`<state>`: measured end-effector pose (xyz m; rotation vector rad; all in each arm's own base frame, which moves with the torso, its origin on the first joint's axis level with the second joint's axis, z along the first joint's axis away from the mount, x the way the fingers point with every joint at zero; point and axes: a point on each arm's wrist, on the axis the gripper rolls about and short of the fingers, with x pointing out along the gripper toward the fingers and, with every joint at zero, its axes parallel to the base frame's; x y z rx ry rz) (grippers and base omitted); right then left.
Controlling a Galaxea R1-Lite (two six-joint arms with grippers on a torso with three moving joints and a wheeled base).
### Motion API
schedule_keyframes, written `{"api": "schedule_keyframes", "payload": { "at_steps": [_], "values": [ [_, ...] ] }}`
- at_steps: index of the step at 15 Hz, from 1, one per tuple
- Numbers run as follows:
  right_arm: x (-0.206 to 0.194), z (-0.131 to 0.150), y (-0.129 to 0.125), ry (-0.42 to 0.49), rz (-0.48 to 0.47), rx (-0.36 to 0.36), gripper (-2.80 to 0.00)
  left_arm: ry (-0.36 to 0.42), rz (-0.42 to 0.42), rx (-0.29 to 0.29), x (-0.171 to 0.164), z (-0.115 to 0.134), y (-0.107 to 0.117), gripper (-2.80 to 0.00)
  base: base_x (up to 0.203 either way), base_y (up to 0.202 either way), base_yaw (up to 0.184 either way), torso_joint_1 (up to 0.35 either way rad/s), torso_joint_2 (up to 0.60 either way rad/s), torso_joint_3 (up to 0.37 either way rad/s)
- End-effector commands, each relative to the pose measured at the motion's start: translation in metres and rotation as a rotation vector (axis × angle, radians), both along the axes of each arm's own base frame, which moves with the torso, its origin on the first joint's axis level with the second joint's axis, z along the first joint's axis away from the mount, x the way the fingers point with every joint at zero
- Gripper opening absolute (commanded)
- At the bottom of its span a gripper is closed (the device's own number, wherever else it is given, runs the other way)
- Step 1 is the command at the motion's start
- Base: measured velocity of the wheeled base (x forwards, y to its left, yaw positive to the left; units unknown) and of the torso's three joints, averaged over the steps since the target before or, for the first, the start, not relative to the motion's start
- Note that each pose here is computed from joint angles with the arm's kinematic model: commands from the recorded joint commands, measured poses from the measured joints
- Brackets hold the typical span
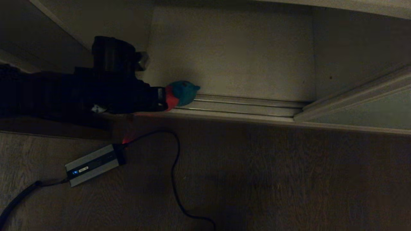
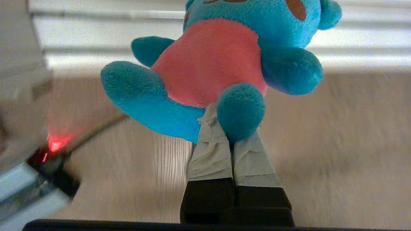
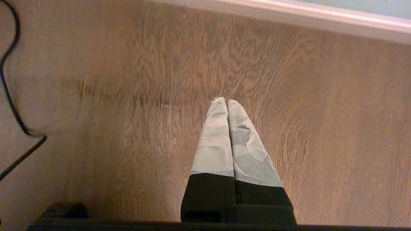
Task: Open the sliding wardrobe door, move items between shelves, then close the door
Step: Place the blue doll on the lower shelf
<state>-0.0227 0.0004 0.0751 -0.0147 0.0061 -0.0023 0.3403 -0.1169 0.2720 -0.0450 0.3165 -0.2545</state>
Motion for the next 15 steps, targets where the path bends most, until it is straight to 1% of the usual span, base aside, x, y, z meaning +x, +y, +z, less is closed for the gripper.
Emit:
{"api": "schedule_keyframes", "payload": {
  "at_steps": [1, 3, 5, 6, 7, 8, 11, 12, 13, 15],
  "values": [
    [0.000, -0.001, 0.000, 0.005, 0.001, -0.001, -2.80, -0.048, 0.017, -0.040, 0.026, -0.005, -0.010, -2.80, 0.000, 0.000, 0.000, 0.009, 0.00, -0.118],
    [0.000, -0.001, 0.000, 0.005, 0.001, -0.001, -2.80, -0.141, 0.020, -0.096, 0.035, 0.009, -0.014, -2.80, 0.000, 0.000, 0.000, 0.005, 0.00, -0.058],
    [0.000, -0.001, 0.000, 0.004, 0.000, -0.001, -2.80, -0.218, 0.020, -0.127, 0.045, 0.023, -0.018, -2.80, 0.000, 0.000, 0.000, 0.000, 0.00, 0.000],
    [0.000, -0.001, 0.000, 0.003, -0.001, -0.001, -2.80, -0.250, 0.020, -0.139, 0.051, 0.025, -0.020, -2.80, 0.000, 0.000, 0.000, 0.000, 0.00, 0.000],
    [0.000, -0.001, 0.000, 0.004, 0.001, -0.001, -2.80, -0.258, 0.020, -0.142, 0.057, 0.022, -0.023, -2.80, 0.000, 0.000, 0.000, 0.000, 0.00, 0.000],
    [0.000, -0.001, 0.000, 0.003, -0.001, -0.001, -2.80, -0.257, 0.023, -0.141, 0.066, 0.013, -0.025, -2.80, 0.000, 0.000, 0.000, 0.000, 0.00, 0.000],
    [0.000, -0.001, 0.000, 0.004, 0.000, -0.001, -2.80, -0.305, 0.047, -0.152, 0.100, -0.023, -0.036, -2.80, 0.000, 0.000, 0.000, 0.000, 0.00, 0.000],
    [0.000, -0.001, 0.000, 0.003, 0.000, -0.001, -2.80, -0.323, 0.074, -0.150, 0.113, -0.038, -0.039, -2.80, 0.000, 0.000, 0.000, 0.000, 0.00, 0.000],
    [0.000, -0.001, 0.000, 0.004, 0.001, -0.001, -2.80, -0.356, 0.110, -0.154, 0.123, -0.047, -0.042, -2.80, 0.000, 0.000, 0.000, 0.000, 0.00, 0.000],
    [0.000, -0.001, 0.000, 0.003, 0.001, -0.001, -2.80, -0.432, 0.169, -0.175, 0.136, -0.047, -0.044, -2.80, 0.000, 0.000, 0.000, 0.000, 0.00, 0.000]
  ]
}}
